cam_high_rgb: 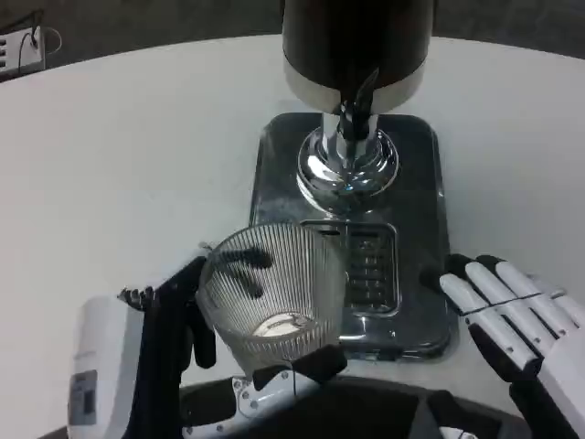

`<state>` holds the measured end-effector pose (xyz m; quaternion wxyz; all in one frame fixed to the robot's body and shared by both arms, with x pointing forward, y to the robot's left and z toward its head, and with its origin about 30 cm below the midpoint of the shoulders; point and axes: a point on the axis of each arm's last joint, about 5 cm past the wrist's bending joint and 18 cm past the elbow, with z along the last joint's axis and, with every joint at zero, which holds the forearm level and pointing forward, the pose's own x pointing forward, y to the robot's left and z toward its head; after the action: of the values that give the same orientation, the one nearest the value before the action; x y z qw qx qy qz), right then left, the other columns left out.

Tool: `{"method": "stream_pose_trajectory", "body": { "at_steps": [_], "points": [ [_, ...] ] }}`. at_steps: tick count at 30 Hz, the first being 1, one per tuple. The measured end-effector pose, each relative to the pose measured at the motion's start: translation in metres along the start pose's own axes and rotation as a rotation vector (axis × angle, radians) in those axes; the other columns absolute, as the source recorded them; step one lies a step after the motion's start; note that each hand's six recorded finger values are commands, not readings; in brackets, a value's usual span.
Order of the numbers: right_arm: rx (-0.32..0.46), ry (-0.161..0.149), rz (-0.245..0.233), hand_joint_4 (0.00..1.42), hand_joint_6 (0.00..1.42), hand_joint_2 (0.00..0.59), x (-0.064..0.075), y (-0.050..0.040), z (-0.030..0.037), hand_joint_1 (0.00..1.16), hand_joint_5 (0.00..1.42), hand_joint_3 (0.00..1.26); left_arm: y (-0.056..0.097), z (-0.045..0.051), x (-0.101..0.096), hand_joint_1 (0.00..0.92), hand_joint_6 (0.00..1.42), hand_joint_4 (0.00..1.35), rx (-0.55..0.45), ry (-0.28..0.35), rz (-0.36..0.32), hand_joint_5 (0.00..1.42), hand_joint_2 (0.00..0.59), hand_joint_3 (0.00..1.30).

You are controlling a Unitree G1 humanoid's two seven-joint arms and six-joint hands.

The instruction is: Grasp the cup under the faucet to collect the drink, then remove the cup.

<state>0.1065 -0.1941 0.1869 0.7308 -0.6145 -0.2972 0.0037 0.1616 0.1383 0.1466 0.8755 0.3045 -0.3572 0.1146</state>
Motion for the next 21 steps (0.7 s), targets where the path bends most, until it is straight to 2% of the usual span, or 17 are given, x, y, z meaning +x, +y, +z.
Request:
{"method": "stream_pose_trajectory", "body": {
  "at_steps": [2,9,16,21],
  "points": [
    [0.000,0.004,0.002,0.06,0.16,0.493,-0.001,0.0000,0.0000,0.20,0.07,0.10,0.000,-0.0079,0.006,0.825,1.39,1.13,0.021,-0.001,0.001,1.24,0.000,1.07],
    [-0.019,0.036,0.006,0.06,0.16,0.493,-0.005,-0.0026,-0.0034,0.20,0.07,0.10,-0.008,-0.0232,0.021,0.825,1.39,1.13,0.045,-0.011,-0.006,1.24,0.000,1.07],
    [-0.028,0.051,-0.003,0.06,0.16,0.493,-0.006,-0.0041,-0.0056,0.20,0.07,0.10,-0.024,-0.0409,0.042,0.832,1.39,1.13,0.086,-0.016,-0.011,1.24,0.000,1.07],
    [-0.027,0.059,-0.009,0.06,0.16,0.493,-0.005,-0.0040,-0.0058,0.20,0.07,0.10,-0.037,-0.0483,0.058,0.833,1.39,1.13,0.098,-0.025,-0.013,1.24,0.000,1.07]
  ]
}}
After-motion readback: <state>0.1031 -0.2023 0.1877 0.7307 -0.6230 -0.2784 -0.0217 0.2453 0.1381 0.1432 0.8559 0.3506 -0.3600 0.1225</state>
